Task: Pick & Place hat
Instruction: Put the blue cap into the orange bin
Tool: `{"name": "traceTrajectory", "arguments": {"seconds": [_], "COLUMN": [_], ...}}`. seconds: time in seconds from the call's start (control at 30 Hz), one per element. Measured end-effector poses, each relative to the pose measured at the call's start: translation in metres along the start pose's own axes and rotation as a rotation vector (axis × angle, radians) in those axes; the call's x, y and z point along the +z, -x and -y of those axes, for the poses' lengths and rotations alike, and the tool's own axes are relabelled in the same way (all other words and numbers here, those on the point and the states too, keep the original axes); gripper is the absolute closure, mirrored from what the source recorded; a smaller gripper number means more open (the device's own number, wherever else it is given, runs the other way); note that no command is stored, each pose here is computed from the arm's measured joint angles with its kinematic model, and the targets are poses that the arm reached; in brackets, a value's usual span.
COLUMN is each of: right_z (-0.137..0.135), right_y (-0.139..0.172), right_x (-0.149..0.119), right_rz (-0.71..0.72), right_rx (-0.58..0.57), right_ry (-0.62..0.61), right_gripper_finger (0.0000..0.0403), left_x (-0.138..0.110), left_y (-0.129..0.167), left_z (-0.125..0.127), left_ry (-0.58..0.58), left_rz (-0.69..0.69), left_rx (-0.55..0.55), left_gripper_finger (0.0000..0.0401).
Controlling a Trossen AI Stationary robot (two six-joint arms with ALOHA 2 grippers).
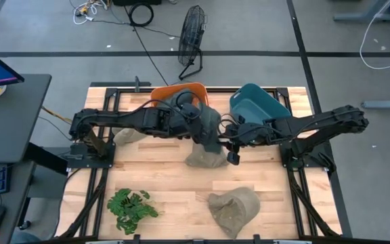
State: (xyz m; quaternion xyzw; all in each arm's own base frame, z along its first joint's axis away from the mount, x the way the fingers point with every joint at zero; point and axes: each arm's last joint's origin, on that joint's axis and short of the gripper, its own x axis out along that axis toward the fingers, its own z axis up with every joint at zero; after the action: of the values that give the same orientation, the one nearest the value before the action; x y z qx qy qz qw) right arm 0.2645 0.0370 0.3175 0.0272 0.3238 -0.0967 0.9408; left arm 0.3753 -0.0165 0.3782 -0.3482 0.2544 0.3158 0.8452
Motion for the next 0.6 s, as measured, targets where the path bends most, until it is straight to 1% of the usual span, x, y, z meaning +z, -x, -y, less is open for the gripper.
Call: {"name": "traceTrajectory", "arguments": {"seconds": [0.07, 0.2, 0.37, 0.47, 0.6], "right_z": [0.000, -0.001, -0.001, -0.001, -0.001], "right_y": [0.002, 0.007, 0.011, 0.012, 0.012], "right_x": [-0.001, -0.001, -0.001, 0.000, 0.000], "right_rz": [-0.005, -0.001, 0.008, 0.011, 0.012], "right_rx": [0.003, 0.011, 0.016, 0.017, 0.017], "right_ry": [-0.016, -0.024, -0.048, -0.075, -0.077], "right_gripper_finger": [0.0265, 0.0236, 0.0223, 0.0224, 0.0231], "left_x": [0.002, 0.011, 0.025, 0.038, 0.051], "left_y": [0.005, 0.025, 0.036, 0.031, 0.008], "left_z": [-0.005, -0.020, -0.042, -0.055, -0.071], "left_ry": [0.007, 0.033, 0.039, 0.050, 0.025], "left_rz": [0.026, 0.072, 0.127, 0.140, 0.107], "left_rx": [0.046, 0.130, 0.263, 0.317, 0.394], "left_gripper_finger": [0.0390, 0.0383, 0.0388, 0.0391, 0.0385]}}
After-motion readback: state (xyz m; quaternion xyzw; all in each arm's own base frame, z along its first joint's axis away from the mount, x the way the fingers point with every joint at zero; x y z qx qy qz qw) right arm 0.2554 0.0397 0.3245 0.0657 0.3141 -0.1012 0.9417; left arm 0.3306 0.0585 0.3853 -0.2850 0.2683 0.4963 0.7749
